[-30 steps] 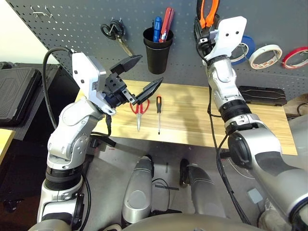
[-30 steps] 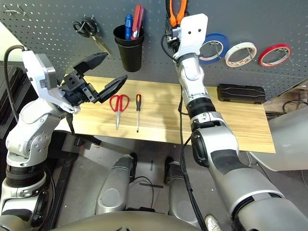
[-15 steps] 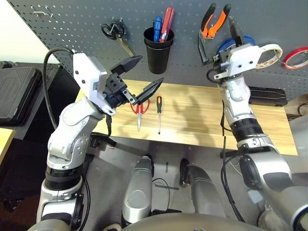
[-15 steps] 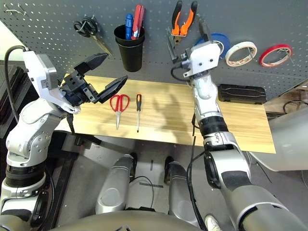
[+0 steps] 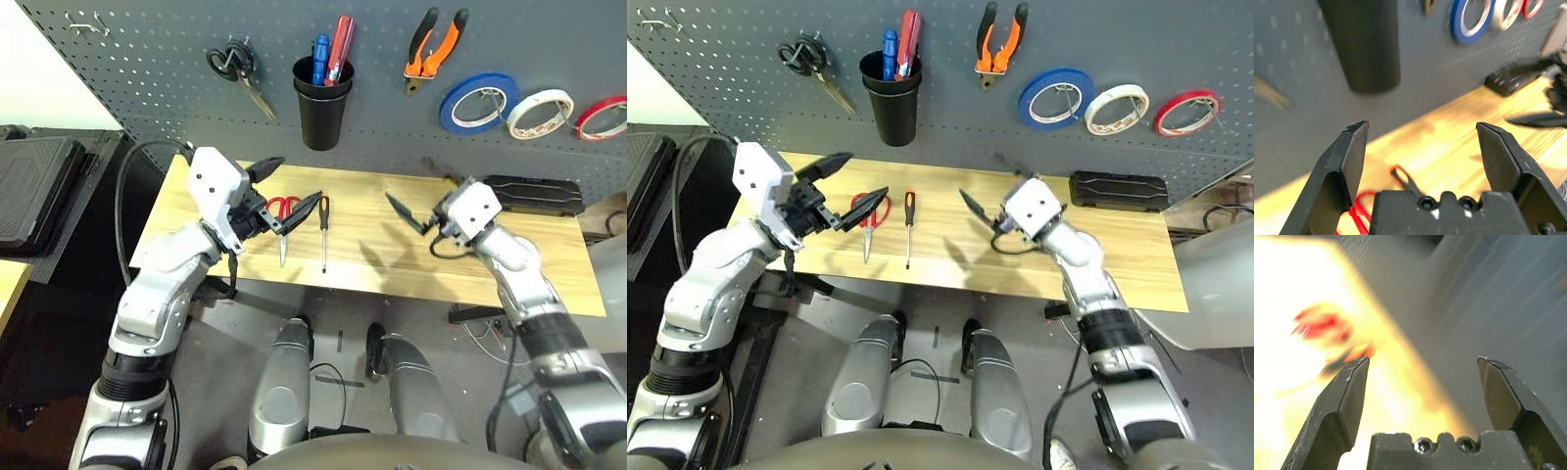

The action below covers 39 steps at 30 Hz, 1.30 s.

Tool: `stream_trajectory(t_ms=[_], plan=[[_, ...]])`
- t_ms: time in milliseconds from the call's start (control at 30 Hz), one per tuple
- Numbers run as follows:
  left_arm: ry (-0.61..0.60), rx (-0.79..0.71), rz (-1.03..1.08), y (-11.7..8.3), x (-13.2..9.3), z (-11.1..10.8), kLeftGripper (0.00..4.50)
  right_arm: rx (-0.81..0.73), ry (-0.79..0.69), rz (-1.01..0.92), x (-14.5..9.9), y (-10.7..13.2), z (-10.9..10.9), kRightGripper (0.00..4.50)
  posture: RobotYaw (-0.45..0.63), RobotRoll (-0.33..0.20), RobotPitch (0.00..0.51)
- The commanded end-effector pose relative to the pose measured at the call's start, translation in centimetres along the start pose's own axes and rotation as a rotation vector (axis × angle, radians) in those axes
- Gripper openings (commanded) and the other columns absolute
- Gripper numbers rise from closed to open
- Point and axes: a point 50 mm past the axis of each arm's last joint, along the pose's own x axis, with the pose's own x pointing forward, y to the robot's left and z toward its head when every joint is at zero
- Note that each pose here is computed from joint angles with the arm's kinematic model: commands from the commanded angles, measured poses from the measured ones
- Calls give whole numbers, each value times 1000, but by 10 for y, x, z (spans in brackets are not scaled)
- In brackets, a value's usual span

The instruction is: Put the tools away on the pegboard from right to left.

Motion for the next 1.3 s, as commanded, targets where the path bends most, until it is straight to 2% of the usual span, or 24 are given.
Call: stream_trajectory(t_ms=[33, 200, 333, 500, 767, 1133, 1300], plan=[[87, -44, 32, -9, 3, -19, 4500, 18, 92, 80, -11, 8, -12, 4415, 347, 0, 246], [208, -110, 115, -20, 13, -44, 4500, 46, 184, 124, -22, 14, -26, 4415, 340, 0, 253], [231, -160, 189, -27, 23, -55, 4500, 60, 237, 156, -27, 19, -33, 4415, 330, 0, 257], [340, -199, 222, -38, 40, -76, 4500, 61, 293, 195, -28, 25, -39, 4415, 309, 0, 265], [486, -199, 206, -38, 67, -93, 4500, 51, 351, 212, -26, 33, -44, 4415, 282, 0, 286], [541, -217, 237, -33, 100, -108, 4500, 73, 382, 213, -27, 50, -41, 4415, 211, 0, 327], [570, -215, 232, -34, 113, -114, 4500, 96, 347, 159, -23, 50, -35, 4415, 165, 0, 335]])
